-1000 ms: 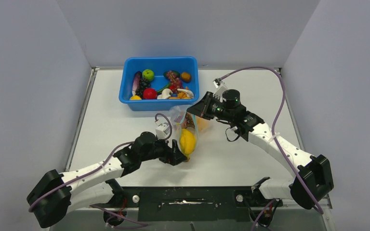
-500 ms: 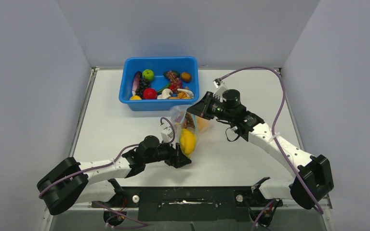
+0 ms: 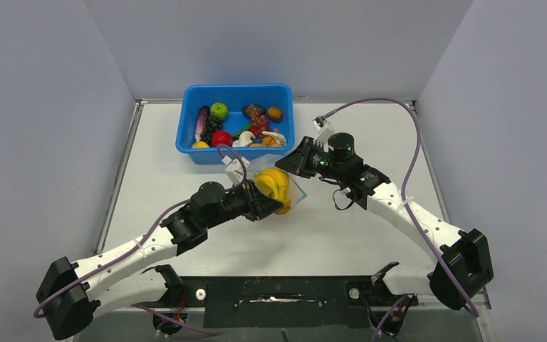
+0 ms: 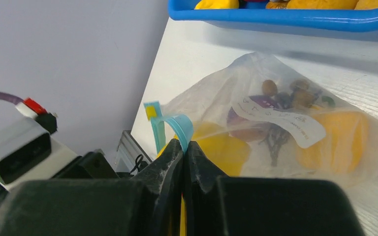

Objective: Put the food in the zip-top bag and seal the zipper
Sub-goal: Place the fake fruit in the zipper food storage bag.

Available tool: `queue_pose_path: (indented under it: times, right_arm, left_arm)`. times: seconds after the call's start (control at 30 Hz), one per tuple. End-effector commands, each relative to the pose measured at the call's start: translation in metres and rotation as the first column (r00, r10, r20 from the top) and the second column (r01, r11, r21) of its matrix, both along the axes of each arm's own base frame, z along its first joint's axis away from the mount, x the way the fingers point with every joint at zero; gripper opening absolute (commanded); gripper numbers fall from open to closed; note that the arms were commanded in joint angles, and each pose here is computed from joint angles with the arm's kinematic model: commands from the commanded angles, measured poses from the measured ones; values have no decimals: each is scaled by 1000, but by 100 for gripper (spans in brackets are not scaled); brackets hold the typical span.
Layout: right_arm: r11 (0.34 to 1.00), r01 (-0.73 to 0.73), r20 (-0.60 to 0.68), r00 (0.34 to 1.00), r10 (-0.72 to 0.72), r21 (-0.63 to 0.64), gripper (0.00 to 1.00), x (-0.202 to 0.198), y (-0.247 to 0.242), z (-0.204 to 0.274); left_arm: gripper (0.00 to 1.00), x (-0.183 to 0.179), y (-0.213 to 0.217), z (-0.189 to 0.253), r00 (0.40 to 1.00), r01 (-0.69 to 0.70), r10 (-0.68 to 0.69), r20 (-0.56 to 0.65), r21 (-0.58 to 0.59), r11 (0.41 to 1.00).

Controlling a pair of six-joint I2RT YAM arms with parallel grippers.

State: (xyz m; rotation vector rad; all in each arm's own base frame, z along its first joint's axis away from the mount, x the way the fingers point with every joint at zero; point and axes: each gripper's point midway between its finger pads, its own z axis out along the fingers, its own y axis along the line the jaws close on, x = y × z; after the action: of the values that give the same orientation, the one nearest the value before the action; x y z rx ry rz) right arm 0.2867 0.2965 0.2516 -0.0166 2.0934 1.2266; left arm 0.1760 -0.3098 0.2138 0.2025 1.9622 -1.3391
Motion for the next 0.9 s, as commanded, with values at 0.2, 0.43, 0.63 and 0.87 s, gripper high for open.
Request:
queue_pose_path:
  times: [0.2,0.43,0.63,0.87]
  right_arm:
    - [998,-67,116,991,67,-6,0,-16,12,30]
    - [997,-64,130,990,58,42,0,-21,17,56]
    - [995,-26,89,996,17,100,0,-20,21,77]
    - [972,157,-18,988,-156,174,0,1,8,72]
  left_arm:
    - [8,31,9,17,943,-209,221,-248,72,975]
    - [11,62,45,12,874,-387,436,-214,237,891]
    - [29,82,45,44,888,-362,425,-177,300,882]
    - [57,68,38,78,949,-223,284,-139,344,912]
